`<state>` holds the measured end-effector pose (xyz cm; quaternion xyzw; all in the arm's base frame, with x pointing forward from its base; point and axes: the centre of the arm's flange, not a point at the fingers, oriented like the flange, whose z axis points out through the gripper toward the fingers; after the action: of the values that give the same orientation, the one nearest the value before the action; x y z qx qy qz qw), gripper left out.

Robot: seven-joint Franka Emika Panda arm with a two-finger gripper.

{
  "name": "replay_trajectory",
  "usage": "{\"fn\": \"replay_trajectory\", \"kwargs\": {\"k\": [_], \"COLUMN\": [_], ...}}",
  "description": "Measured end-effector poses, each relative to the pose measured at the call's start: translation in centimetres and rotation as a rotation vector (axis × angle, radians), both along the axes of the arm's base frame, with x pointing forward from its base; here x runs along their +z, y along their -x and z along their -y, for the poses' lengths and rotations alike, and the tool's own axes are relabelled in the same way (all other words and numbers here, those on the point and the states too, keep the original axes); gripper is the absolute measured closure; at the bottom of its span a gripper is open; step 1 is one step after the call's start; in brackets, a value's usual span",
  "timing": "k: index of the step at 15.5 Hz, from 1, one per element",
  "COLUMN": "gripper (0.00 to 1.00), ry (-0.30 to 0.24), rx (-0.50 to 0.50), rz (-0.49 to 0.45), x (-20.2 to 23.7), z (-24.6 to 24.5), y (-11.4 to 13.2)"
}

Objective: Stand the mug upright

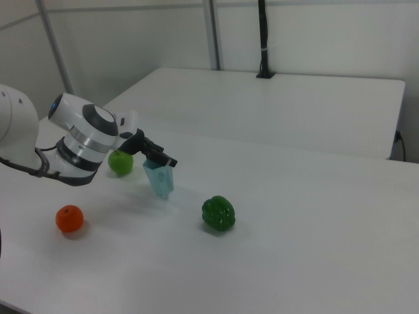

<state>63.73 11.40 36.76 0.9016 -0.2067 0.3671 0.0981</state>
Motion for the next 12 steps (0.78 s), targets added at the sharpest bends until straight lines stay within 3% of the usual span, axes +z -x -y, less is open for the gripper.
{"fn": "replay_trajectory", "kwargs": {"k": [6,10,12], "gripper": [0.0,0.0,0.0], "ry": [-0.148,-0.222,-0.21], "rx": [0.03,0.088,0.181], "rz": [-0.122,-0.368,-0.51], "x": [4.6,8.3,10.5], "z": [2.5,4.4,4.6], "y": [-1.2,-2.1,-1.6]}}
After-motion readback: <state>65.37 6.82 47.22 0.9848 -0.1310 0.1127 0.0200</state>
